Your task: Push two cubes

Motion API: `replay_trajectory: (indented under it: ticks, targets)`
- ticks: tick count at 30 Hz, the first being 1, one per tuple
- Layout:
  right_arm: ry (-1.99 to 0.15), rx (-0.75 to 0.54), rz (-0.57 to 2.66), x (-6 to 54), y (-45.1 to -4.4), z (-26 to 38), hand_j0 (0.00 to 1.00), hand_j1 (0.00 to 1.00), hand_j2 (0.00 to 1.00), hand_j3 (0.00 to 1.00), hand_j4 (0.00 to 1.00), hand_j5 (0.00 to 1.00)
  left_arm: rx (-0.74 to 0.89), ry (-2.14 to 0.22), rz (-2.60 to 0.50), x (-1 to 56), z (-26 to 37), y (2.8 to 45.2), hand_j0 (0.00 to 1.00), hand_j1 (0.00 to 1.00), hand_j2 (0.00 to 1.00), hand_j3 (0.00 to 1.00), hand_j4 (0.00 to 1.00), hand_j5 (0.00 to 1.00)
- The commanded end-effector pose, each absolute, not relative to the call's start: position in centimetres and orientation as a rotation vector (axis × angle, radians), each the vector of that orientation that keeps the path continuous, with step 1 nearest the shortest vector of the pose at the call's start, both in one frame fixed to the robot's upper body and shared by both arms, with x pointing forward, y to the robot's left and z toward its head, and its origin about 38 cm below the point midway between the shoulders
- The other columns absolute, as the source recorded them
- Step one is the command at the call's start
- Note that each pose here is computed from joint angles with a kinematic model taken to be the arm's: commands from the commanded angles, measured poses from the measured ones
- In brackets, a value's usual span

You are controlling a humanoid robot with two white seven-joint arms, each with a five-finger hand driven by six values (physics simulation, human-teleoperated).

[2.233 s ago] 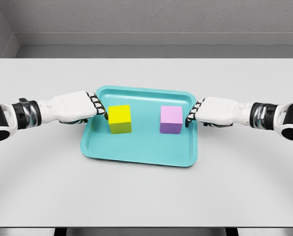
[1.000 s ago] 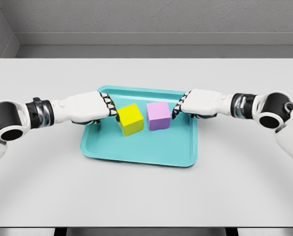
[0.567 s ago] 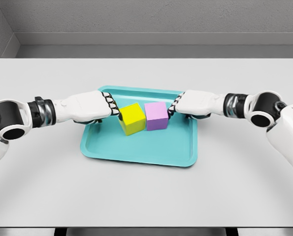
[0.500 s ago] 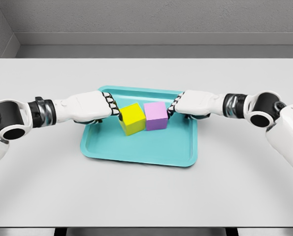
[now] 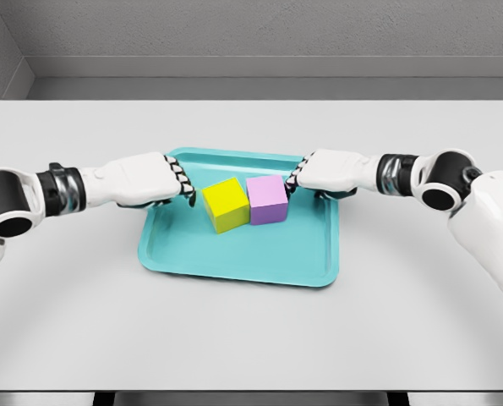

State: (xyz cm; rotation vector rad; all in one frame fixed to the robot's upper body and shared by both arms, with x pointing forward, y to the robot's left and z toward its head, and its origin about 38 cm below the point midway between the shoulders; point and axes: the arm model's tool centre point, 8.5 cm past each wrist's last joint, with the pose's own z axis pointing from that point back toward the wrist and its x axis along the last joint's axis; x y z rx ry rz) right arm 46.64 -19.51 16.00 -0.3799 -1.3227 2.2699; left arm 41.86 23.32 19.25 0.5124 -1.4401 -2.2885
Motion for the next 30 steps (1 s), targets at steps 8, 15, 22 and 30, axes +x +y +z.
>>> replay_trajectory:
  ticks: [8,15,22,30]
  targets:
    - [-1.336,-0.364,2.275,46.9,-18.3,16.0,0.64,0.64,0.64,0.64,0.64,0.64,0.602,-1.406,-2.235,42.3,21.9,27.5,0.52,0.52,0.52,0.52,0.52,0.52]
    - [-1.313,-0.388,2.267,47.6,-19.2,16.4,0.64,0.64,0.64,0.64,0.64,0.64,0.611,-1.391,-2.235,42.1,22.5,28.6,0.53,0.53,0.53,0.53,0.53,0.53]
    - [-1.363,-0.608,2.219,46.0,-27.1,24.2,0.65,0.65,0.65,0.65,0.65,0.65,0.69,-1.307,-2.166,41.3,26.1,35.2,0.76,0.76,0.76,0.76,0.76,0.76]
    - [-1.384,-0.681,1.97,42.4,-36.5,25.6,0.69,0.69,0.69,0.69,0.69,0.69,0.711,-1.243,-2.034,41.9,26.6,40.2,1.0,1.0,1.0,1.0,1.0,1.0]
